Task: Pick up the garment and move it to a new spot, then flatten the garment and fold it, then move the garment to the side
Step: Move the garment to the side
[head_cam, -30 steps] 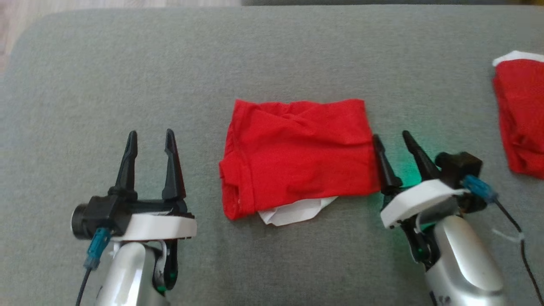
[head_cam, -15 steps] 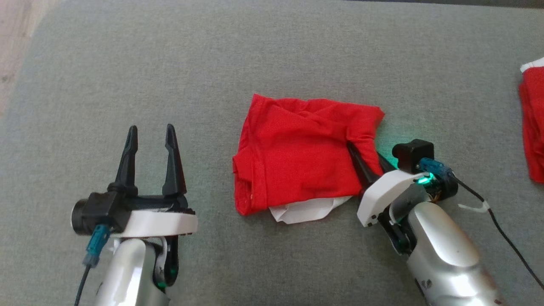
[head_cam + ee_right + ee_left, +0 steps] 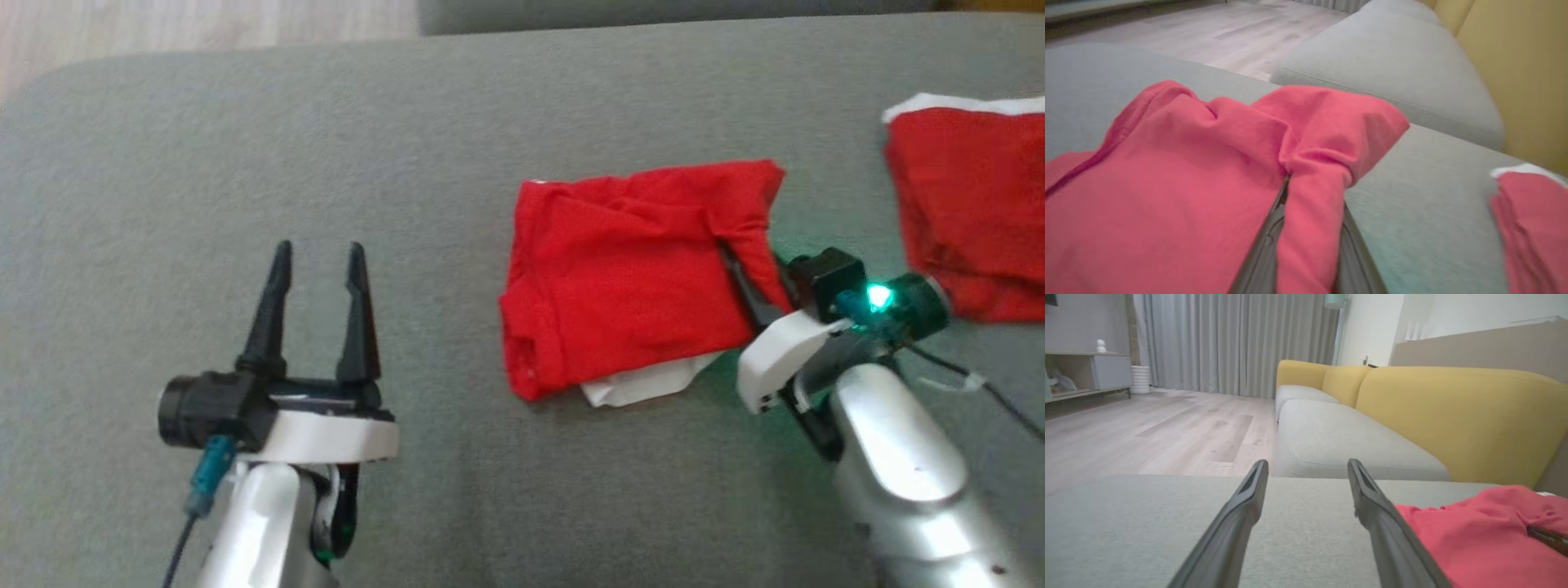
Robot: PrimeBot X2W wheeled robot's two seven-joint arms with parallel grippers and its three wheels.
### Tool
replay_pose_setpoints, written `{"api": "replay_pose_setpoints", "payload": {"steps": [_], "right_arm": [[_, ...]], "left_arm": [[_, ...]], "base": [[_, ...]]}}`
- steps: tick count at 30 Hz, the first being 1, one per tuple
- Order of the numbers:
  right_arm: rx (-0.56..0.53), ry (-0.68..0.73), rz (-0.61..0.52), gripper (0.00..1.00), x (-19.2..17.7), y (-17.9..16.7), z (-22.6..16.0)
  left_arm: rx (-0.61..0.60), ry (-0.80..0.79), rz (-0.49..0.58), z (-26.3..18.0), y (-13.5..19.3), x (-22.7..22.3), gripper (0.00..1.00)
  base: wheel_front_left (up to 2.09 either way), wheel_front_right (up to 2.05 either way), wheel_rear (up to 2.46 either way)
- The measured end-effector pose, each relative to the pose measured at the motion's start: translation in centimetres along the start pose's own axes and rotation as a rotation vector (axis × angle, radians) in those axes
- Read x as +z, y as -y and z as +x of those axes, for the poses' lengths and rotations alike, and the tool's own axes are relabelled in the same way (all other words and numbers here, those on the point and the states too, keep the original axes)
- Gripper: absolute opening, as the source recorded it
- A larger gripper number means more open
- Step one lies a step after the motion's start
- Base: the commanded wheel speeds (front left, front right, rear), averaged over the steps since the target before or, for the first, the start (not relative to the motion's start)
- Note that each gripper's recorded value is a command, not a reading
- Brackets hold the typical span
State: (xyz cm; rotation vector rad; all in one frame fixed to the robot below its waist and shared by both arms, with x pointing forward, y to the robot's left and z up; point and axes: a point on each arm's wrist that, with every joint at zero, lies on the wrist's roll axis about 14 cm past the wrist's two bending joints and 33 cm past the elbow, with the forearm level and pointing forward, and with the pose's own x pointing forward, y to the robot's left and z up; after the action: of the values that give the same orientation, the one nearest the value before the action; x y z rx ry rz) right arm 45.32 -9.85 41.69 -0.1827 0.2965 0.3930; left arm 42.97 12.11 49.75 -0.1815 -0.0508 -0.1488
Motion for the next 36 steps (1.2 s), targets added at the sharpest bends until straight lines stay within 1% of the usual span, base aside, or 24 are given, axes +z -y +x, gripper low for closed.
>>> {"api": "replay_pose_setpoints", "payload": {"steps": [4,9,13,16,19,22,25,30,36], "right_arm": [[-0.067,-0.018,-0.120,0.00,0.6,4.1,-2.1],[-0.169,-0.088,-0.265,0.00,0.6,10.5,-4.9],[-0.259,-0.106,-0.320,0.00,2.0,15.7,-5.6],[-0.338,-0.099,-0.337,0.00,3.5,19.4,-6.1],[-0.398,-0.120,-0.352,0.00,3.9,22.2,-6.5],[-0.445,-0.179,-0.365,0.00,3.0,24.4,-7.1],[-0.474,-0.240,-0.364,0.00,1.4,25.7,-7.5],[-0.498,-0.304,-0.358,0.00,-0.5,26.9,-7.9],[-0.525,-0.318,-0.364,0.00,-1.1,27.8,-8.4]], "left_arm": [[-0.070,-0.029,0.005,0.3,2.6,-1.1,1.00],[-0.136,-0.044,-0.003,1.4,4.8,-2.0,1.00],[-0.155,-0.046,-0.003,3.1,5.3,-2.8,1.00],[-0.164,-0.060,-0.015,4.1,5.4,-3.7,1.00],[-0.168,-0.083,-0.025,4.6,5.3,-4.9,1.00],[-0.176,-0.102,-0.026,4.9,5.2,-5.9,1.00],[-0.173,-0.105,-0.025,5.2,4.9,-6.2,1.00],[-0.147,-0.110,-0.015,5.3,3.7,-6.4,1.00],[-0.123,-0.112,-0.009,5.3,2.7,-6.5,1.00]], "base": [[0.00,0.00,0.00],[0.00,0.00,0.00],[0.00,0.00,0.00],[0.00,0.00,0.00],[0.00,0.00,0.00],[0.00,0.00,0.00],[0.00,0.00,0.00],[0.00,0.00,0.00],[0.00,0.00,0.00]]}}
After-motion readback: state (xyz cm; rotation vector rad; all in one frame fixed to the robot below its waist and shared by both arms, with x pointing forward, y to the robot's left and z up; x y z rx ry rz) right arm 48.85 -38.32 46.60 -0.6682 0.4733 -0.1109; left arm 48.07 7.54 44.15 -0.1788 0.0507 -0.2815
